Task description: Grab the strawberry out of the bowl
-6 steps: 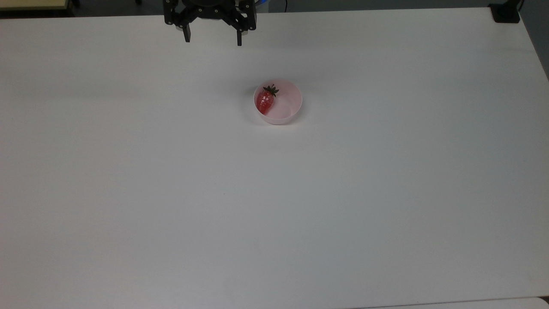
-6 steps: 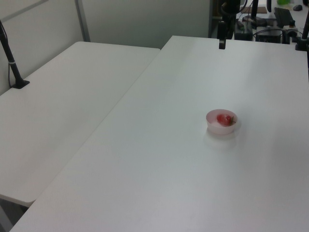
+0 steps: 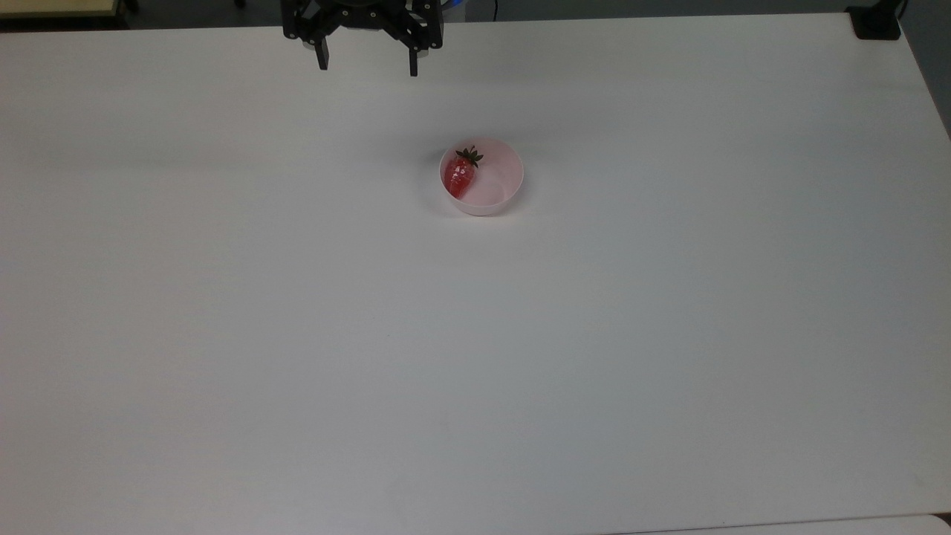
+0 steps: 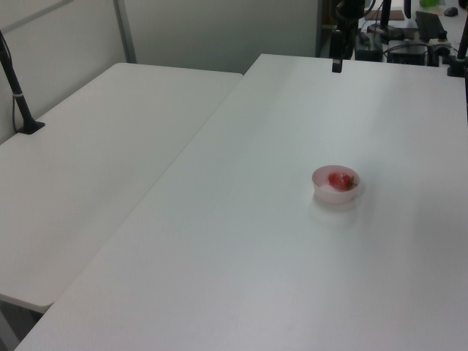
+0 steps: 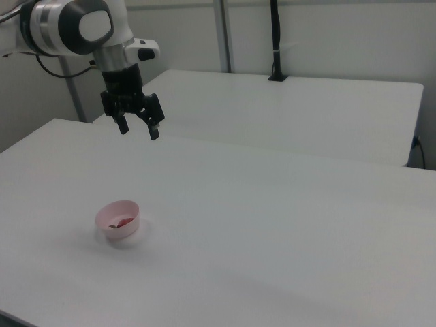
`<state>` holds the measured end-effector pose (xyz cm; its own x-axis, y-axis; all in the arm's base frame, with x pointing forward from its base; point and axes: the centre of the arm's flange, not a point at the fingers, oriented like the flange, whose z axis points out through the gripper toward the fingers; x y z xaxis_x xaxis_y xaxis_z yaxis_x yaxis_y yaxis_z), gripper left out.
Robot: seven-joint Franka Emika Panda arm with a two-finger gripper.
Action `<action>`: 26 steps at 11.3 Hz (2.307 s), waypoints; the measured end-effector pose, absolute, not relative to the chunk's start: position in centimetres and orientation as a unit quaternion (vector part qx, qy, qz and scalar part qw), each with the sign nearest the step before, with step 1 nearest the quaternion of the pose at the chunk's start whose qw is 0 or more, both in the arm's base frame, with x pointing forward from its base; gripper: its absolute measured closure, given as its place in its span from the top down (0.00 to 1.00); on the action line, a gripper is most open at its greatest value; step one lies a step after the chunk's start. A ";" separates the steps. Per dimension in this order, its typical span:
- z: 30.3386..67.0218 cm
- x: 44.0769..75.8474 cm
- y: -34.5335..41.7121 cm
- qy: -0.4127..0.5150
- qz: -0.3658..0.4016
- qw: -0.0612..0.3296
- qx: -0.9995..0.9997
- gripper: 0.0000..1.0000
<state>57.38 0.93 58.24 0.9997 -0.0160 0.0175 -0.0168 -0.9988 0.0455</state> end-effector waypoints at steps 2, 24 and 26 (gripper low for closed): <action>58.3 57.4 0.9 -0.008 0.009 0.023 1.000 1.00; 32.9 57.8 14.1 0.070 -0.097 0.045 0.992 0.82; 32.4 57.7 14.5 0.074 -0.099 0.046 0.991 0.82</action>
